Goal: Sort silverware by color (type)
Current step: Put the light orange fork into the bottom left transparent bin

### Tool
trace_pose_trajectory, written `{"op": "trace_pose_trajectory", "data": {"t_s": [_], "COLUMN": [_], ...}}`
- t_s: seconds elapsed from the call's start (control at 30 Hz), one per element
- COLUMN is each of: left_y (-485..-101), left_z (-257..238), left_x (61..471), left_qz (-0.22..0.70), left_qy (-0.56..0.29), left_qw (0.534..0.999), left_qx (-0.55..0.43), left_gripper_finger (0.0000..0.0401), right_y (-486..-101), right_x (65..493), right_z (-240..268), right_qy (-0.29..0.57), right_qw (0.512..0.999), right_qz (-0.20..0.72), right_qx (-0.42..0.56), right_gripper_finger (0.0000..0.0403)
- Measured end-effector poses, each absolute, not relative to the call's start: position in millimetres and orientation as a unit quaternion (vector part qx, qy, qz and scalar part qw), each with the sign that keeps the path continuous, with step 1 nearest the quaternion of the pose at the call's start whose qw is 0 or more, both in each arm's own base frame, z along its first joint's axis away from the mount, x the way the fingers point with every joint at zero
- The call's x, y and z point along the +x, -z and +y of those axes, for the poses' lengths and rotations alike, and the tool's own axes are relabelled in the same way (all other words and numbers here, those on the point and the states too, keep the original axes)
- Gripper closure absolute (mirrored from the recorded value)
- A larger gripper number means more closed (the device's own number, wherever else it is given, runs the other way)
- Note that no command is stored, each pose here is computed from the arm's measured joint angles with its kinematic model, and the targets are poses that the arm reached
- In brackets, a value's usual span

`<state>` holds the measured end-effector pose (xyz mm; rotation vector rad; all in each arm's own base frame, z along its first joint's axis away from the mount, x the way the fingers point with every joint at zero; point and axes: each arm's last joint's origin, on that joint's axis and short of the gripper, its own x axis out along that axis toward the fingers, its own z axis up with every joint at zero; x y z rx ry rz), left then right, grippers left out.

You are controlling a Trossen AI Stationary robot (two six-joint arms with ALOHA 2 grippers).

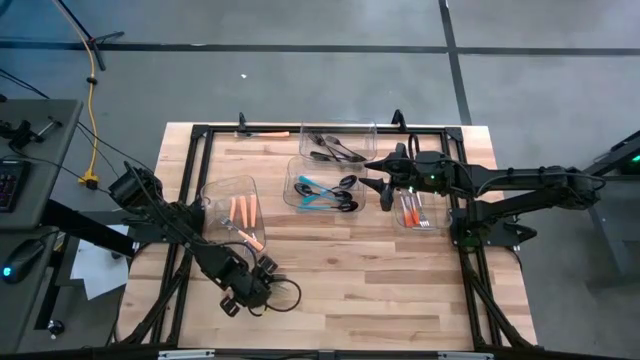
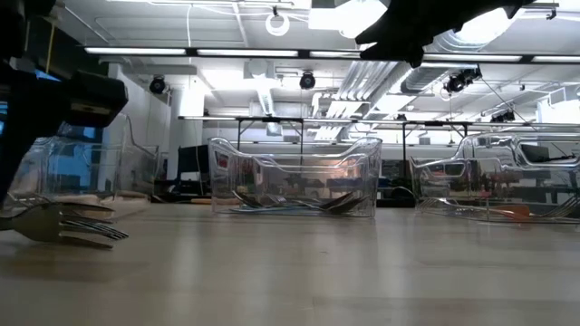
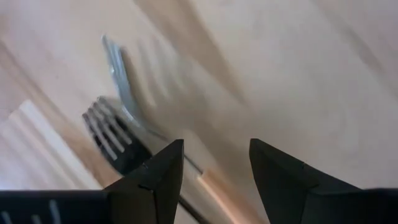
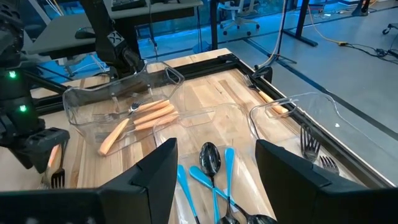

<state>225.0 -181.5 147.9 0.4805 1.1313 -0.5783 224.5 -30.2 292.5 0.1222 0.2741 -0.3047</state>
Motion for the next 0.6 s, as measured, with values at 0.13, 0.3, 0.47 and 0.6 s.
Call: {"op": "trace_pose_trajectory", "data": {"t_s": [0.13,0.3,0.47,0.6], "left_y": [-149,-151,-161,-160], "left_z": [-187,-192,-187,-182], "left_x": [224,224,226,231], "left_qz": [0.513,0.501,0.503,0.501], "left_qy": [0.281,0.287,0.251,0.228], "left_qw": [0.782,0.789,0.790,0.795], "left_qx": [0.213,0.210,0.247,0.257], "left_gripper_finger": [0.0229,0.0229,0.0229,0.0229], "right_y": [-293,-293,-293,-293], "right_x": [225,225,225,224], "right_z": [-30,-30,-30,-30], "right_qy": [0.153,0.153,0.153,0.154], "right_qw": [0.977,0.976,0.976,0.976], "right_qz": [0.134,0.134,0.134,0.134], "right_qx": [0.071,0.073,0.072,0.072], "right_gripper_finger": [0.0201,0.0201,0.0201,0.0201]}}
